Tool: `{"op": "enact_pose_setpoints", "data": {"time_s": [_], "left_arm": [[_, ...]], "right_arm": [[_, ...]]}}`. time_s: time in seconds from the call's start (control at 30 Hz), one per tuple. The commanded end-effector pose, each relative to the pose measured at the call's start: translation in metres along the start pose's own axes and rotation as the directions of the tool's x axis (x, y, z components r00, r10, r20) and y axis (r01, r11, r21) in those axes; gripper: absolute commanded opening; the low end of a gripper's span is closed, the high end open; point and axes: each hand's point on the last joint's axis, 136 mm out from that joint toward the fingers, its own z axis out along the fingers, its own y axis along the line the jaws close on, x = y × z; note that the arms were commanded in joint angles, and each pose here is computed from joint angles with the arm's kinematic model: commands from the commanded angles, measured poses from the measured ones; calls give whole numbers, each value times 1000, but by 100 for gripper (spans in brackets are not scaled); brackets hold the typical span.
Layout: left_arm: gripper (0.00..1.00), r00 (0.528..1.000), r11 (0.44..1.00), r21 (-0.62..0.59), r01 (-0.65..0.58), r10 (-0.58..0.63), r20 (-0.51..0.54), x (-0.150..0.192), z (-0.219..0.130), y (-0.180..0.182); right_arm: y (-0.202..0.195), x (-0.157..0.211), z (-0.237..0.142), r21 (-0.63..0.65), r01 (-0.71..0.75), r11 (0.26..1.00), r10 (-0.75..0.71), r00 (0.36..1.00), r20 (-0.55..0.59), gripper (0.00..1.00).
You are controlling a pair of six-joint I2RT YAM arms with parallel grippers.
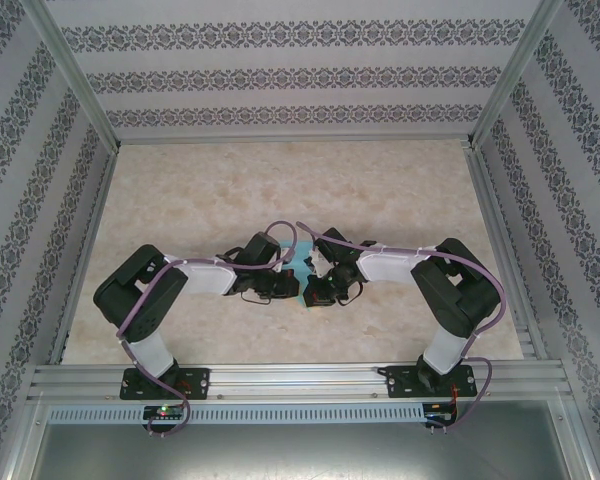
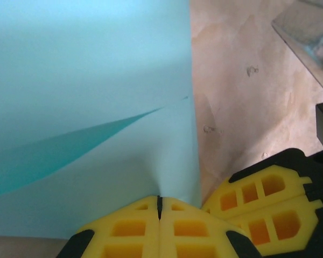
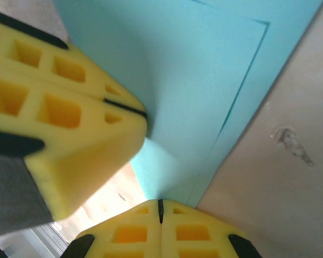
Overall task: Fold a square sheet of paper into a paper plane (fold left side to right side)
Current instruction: Third fold the triangle at the center of the table.
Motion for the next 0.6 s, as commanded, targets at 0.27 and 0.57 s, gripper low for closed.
{"op": "enact_pose_setpoints", "data": {"time_s": [0.27, 0.57], "left_arm": [[5, 991, 972, -230, 50, -19, 135, -37, -30, 70], [6, 976, 976, -208, 71, -25, 215, -61, -44, 87]], "right_arm": [[-68, 46, 13, 249, -94, 964, 126, 985, -116, 0], [-68, 48, 13, 244, -94, 965, 126, 985, -118, 0]]}}
